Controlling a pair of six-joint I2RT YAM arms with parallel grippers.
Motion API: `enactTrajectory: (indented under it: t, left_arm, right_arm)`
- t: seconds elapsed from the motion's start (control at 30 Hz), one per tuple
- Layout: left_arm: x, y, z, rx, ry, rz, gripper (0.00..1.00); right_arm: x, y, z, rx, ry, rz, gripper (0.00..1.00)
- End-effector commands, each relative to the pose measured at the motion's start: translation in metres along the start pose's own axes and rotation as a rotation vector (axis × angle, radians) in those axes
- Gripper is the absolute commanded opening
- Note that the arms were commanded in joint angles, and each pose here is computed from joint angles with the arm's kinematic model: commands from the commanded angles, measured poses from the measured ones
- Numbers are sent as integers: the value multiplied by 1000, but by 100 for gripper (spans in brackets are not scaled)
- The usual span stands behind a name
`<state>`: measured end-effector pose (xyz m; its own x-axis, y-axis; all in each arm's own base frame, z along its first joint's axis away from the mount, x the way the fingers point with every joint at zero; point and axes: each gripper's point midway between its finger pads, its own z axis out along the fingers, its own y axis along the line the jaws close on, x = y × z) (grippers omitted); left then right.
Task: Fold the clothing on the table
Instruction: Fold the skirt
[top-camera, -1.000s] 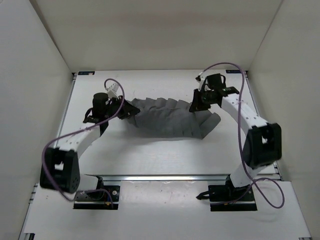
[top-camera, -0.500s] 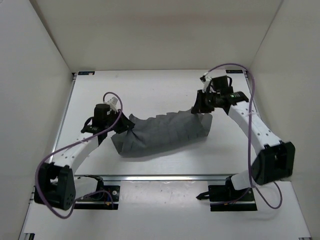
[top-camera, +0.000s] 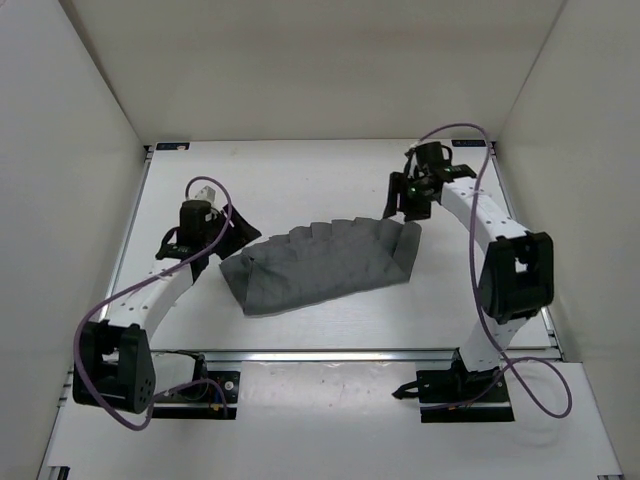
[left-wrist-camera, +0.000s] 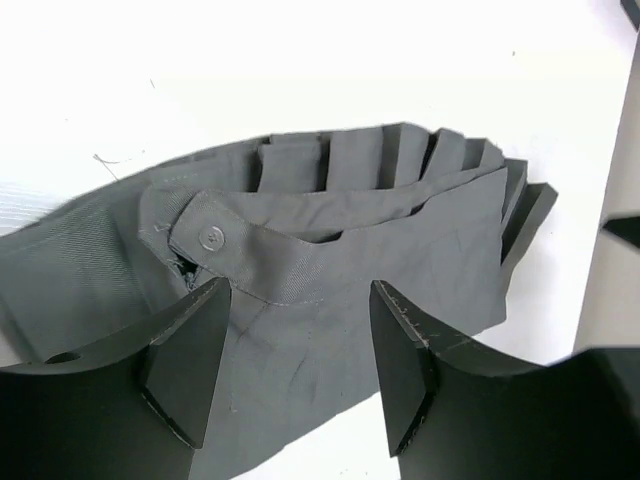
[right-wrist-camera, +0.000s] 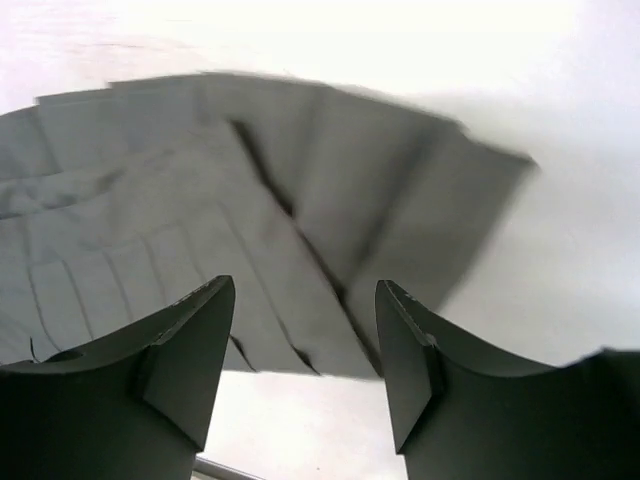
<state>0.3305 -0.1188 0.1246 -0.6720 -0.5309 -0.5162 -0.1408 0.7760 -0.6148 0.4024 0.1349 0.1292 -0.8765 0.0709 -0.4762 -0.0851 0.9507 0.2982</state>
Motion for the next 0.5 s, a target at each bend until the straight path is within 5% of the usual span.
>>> enactTrajectory:
  t: [0.0,0.23,0.37,0.47]
  left_arm:
    - [-13,-10,-25,-4,-51,64,69]
    - [90,40,-35,-82,158,76,66]
    - [119,58,-32,-115,191,31,68]
    - [128,67,-29,-168,193,67,60]
  right_arm:
    - [18,-31,-34,54,-47,126,56]
    - [117,-55,-22,13,22,306,62]
    - [135,-46,-9,-68,30,380,61]
    - [139,-48,3,-85,28,460,60]
